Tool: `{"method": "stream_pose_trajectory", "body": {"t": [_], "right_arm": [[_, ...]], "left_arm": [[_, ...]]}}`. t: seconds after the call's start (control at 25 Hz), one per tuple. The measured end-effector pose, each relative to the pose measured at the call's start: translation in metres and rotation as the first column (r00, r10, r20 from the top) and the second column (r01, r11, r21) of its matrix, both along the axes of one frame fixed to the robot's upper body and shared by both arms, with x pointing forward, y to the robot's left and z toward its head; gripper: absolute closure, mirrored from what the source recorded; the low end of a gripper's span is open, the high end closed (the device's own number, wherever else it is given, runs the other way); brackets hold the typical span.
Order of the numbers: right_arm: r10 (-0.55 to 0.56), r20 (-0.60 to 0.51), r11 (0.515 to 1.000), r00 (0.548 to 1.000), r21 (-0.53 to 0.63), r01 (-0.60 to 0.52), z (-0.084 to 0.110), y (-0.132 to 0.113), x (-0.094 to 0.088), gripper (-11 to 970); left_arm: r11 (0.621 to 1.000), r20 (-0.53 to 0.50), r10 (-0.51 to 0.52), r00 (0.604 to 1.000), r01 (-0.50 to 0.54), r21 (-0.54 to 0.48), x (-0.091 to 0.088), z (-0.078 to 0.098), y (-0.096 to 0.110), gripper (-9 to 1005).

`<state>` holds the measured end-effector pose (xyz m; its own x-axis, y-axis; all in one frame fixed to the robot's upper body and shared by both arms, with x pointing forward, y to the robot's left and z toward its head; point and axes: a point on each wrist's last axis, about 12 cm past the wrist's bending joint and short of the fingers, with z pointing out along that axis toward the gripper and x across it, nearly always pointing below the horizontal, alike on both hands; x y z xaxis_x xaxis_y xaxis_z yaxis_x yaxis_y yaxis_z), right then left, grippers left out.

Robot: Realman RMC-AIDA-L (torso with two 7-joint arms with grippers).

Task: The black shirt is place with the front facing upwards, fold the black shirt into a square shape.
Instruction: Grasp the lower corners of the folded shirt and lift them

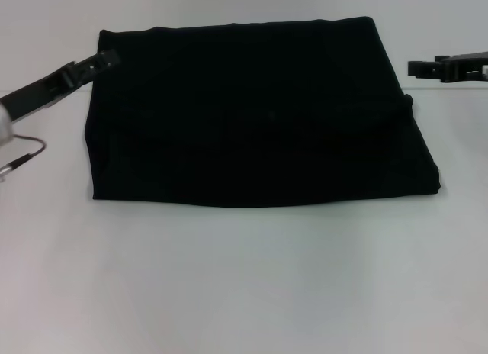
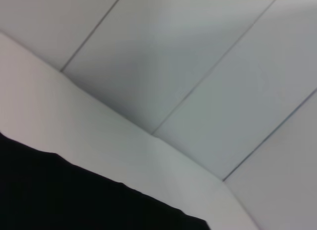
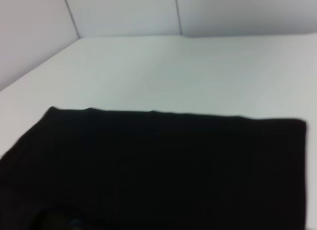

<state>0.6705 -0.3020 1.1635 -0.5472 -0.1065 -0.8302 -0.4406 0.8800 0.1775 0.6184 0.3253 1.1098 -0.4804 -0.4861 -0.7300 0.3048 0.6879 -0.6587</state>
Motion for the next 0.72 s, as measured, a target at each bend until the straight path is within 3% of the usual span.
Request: {"method": "stream_pose_trajectory", "body": {"t": [0.16, 0.44, 0.72], "right_arm": [[0.034, -0.078, 0.998, 0.996, 0.054, -0.030, 0.005, -0.010, -0.009, 352], [0.035, -0.143, 0.996, 0.989, 0.091, -0.022, 0.002, -0.021, -0.018, 352], [0.022, -0.198, 0.993, 0.980, 0.117, 0.002, 0.005, -0.027, -0.020, 352]], "left_arm": [[0.998, 0.029, -0.057, 0.998, 0.057, 0.000, -0.018, 0.003, 0.016, 202], [0.999, 0.029, -0.034, 0.999, 0.033, 0.039, -0.049, -0.004, 0.047, 203], [0.987, -0.047, -0.048, 0.998, 0.055, 0.149, -0.061, -0.022, 0.052, 205]]}}
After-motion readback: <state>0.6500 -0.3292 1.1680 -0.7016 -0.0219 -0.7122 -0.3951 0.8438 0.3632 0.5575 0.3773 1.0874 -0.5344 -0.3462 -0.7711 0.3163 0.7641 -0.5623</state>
